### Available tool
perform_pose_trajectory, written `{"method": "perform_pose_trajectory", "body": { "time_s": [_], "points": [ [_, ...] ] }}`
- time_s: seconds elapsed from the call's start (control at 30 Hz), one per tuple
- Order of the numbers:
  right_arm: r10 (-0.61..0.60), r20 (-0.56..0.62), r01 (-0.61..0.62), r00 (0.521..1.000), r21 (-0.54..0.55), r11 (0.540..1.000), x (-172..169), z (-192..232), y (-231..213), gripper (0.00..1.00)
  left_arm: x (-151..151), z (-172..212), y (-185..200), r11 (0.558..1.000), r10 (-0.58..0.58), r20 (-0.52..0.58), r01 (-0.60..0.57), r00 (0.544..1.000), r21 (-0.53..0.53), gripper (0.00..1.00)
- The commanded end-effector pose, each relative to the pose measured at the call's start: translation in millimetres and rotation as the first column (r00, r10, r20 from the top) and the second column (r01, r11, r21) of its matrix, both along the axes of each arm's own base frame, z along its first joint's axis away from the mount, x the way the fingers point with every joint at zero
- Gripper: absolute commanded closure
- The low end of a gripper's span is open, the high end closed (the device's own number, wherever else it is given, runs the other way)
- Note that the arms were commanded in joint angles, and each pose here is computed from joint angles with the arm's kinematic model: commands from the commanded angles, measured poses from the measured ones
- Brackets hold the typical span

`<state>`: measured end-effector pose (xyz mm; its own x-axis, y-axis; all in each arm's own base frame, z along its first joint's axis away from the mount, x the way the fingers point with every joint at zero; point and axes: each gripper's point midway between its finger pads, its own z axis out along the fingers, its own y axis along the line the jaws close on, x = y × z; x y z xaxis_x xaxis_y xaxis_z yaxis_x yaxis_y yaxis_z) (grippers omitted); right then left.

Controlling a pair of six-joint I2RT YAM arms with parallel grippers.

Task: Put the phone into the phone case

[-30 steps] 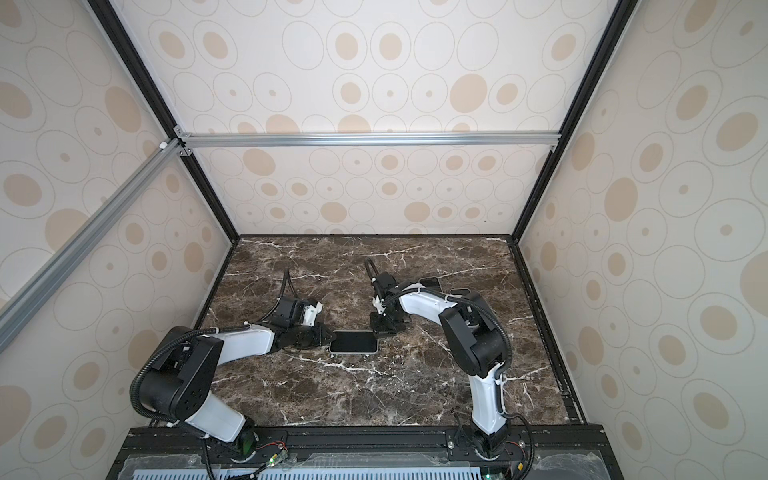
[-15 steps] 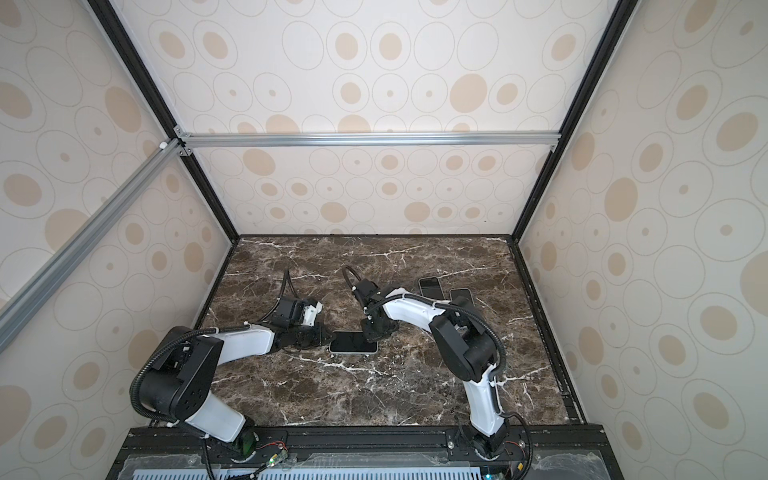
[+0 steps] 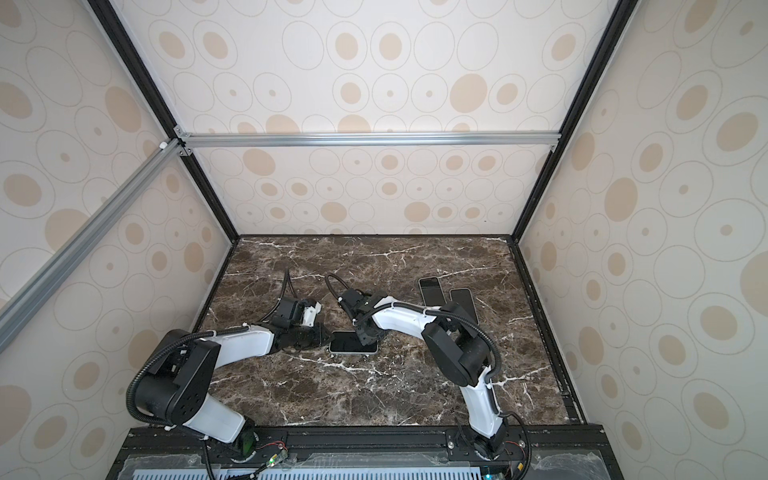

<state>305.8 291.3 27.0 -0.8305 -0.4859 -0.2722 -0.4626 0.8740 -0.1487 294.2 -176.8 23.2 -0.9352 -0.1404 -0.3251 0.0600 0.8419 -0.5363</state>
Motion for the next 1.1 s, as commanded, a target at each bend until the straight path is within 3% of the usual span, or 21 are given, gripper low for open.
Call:
{"method": "perform_pose_trajectory", "body": {
  "time_s": [0.0,0.27,0.37,0.5,0.63,0.7,0.8,0.87,0.97,1.07],
  "points": [
    [0.046,-0.125,-0.057,0.991,-0.092,0.994,-29,-28,-22,0.68,10,14,7,0.998,0.029,0.039,-0.031,0.999,0.054,0.77],
    [0.175,0.045,-0.177,0.984,0.065,0.982,-2,57,15,0.57,44,70,12,0.995,0.066,0.233,-0.081,0.970,0.057,0.73],
    [0.235,0.147,-0.254,0.961,0.126,0.959,7,89,29,0.48,58,95,17,0.993,0.066,0.324,-0.093,0.944,0.068,0.72],
    [0.272,0.303,-0.327,0.913,0.150,0.933,19,129,36,0.39,73,131,29,0.988,0.071,0.468,-0.126,0.881,0.087,0.71],
    [0.311,0.405,-0.392,0.860,0.133,0.911,25,158,37,0.33,79,178,41,0.982,0.084,0.623,-0.171,0.778,0.082,0.70],
    [0.295,0.433,-0.373,0.852,0.107,0.922,30,166,30,0.33,76,196,47,0.978,0.101,0.682,-0.199,0.725,0.067,0.69],
    [0.210,0.400,-0.294,0.892,0.161,0.942,39,167,14,0.36,67,217,43,0.987,0.088,0.739,-0.159,0.668,0.026,0.68],
    [0.151,0.364,-0.247,0.919,0.234,0.940,41,167,8,0.37,63,220,41,0.989,0.093,0.734,-0.147,0.673,0.010,0.65],
    [0.258,0.280,-0.349,0.925,0.354,0.868,22,155,28,0.36,58,213,35,0.994,0.063,0.699,-0.109,0.712,0.020,0.63],
    [0.438,0.185,-0.474,0.880,0.414,0.777,-8,140,49,0.25,49,206,35,0.996,0.022,0.683,-0.077,0.730,0.051,0.61]
  ]
}}
